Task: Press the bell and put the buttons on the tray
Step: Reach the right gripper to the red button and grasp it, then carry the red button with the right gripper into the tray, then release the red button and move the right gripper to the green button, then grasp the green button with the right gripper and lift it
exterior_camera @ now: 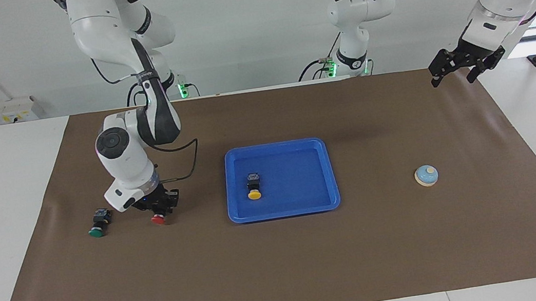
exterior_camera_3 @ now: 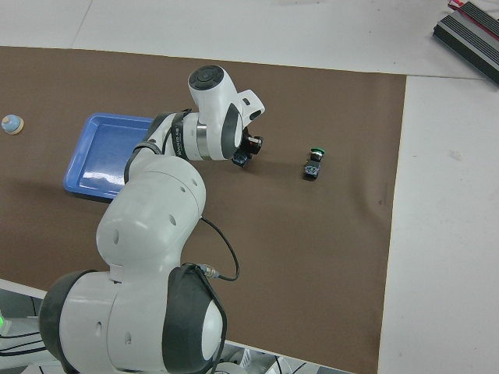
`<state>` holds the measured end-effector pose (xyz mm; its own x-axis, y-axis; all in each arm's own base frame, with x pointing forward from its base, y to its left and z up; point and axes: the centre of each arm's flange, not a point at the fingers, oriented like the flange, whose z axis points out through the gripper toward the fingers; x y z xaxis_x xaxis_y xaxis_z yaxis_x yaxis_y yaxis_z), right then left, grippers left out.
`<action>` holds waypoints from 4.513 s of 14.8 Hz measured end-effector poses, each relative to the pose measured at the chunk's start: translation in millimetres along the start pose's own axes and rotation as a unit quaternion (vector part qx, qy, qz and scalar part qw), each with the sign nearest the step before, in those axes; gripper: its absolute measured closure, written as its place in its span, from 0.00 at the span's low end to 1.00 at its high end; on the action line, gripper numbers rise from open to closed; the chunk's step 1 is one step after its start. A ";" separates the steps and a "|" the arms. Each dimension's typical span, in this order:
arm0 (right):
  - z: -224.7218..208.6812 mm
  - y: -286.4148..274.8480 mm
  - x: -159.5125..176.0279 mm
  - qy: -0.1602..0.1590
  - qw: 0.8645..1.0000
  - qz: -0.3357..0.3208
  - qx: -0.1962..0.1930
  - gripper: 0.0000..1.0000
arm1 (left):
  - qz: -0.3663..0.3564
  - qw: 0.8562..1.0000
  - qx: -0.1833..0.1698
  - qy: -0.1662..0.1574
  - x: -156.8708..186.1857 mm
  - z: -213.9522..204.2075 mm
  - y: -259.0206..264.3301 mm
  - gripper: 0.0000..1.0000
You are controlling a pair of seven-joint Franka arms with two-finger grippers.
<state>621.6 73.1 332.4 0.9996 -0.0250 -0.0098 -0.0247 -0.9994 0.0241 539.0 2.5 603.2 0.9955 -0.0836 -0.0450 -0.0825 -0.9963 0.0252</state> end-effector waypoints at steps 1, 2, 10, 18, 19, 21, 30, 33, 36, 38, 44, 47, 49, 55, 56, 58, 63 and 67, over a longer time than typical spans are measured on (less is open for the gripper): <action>-20.3 -19.2 4.9 -0.002 1.000 0.004 -0.001 0.60 | 0.000 1.000 0.000 0.000 0.0 0.0 0.0 0.00; -39.3 -40.9 7.4 -0.004 1.000 0.009 -0.002 0.60 | 0.000 1.000 0.000 0.000 0.0 0.0 0.0 0.00; -78.9 -267.7 -44.6 -0.014 0.999 0.030 0.018 0.60 | 0.000 1.000 0.000 0.000 0.0 0.0 0.0 0.00; -10.2 -341.6 -63.1 -0.005 1.000 0.007 0.025 0.60 | 0.000 1.000 0.000 0.000 0.0 0.0 0.0 0.00; 1.0 -343.6 -62.5 -0.007 1.000 0.006 0.023 0.60 | 0.000 1.000 0.000 0.000 0.0 0.0 0.0 0.00; 21.0 -345.5 -61.3 -0.010 1.000 0.004 0.018 0.60 | 0.000 1.000 0.000 0.000 0.0 0.0 0.0 0.00; 17.9 -336.1 -51.6 -0.015 1.000 0.022 0.009 0.24 | 0.000 1.000 0.000 0.000 0.0 0.0 0.0 0.00; -21.3 -291.4 -30.4 -0.024 0.998 0.055 -0.003 0.00 | 0.000 1.000 0.000 0.000 0.0 0.0 0.0 0.00; -70.5 -220.5 -7.3 -0.029 0.996 0.081 -0.008 0.00 | 0.000 1.000 0.000 0.000 0.0 0.0 0.0 0.00; -92.8 -167.3 3.9 -0.037 0.996 0.074 -0.011 0.00 | 0.000 1.000 0.000 0.000 0.0 0.0 0.0 0.00; -81.8 60.1 22.8 -0.079 0.997 0.019 -0.013 0.00 | 0.000 1.000 0.000 0.000 0.0 0.0 0.0 0.00; -64.2 132.5 19.3 -0.068 0.997 -0.006 -0.018 0.00 | 0.000 1.000 0.000 0.000 0.0 0.0 0.0 0.00; -44.9 159.8 13.5 -0.038 0.999 -0.025 -0.017 0.00 | 0.000 1.000 0.000 0.000 0.0 0.0 0.0 0.00; 10.2 208.7 -8.5 0.025 0.998 -0.045 -0.022 0.00 | 0.000 1.000 0.000 0.000 0.0 0.0 0.0 0.00; 15.2 211.9 -10.7 0.029 0.998 -0.044 -0.022 0.00 | 0.000 1.000 0.000 0.000 0.0 0.0 0.0 0.00; 23.5 213.5 -12.9 0.036 0.998 -0.043 -0.023 0.00 | 0.000 1.000 0.000 0.000 0.0 0.0 0.0 0.00; 45.6 207.5 -20.8 0.049 0.997 -0.048 -0.022 0.00 | 0.000 1.000 0.000 0.000 0.0 0.0 0.0 0.00; 49.7 206.6 -23.4 0.045 0.998 -0.048 -0.021 0.05 | 0.000 1.000 0.000 0.000 0.0 0.0 0.0 0.00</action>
<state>592.5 -133.9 287.9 0.9942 0.0751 0.0764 0.0698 -0.9951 0.0700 539.0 2.5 603.2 0.9955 -0.0836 -0.0450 -0.0825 -0.9963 0.0252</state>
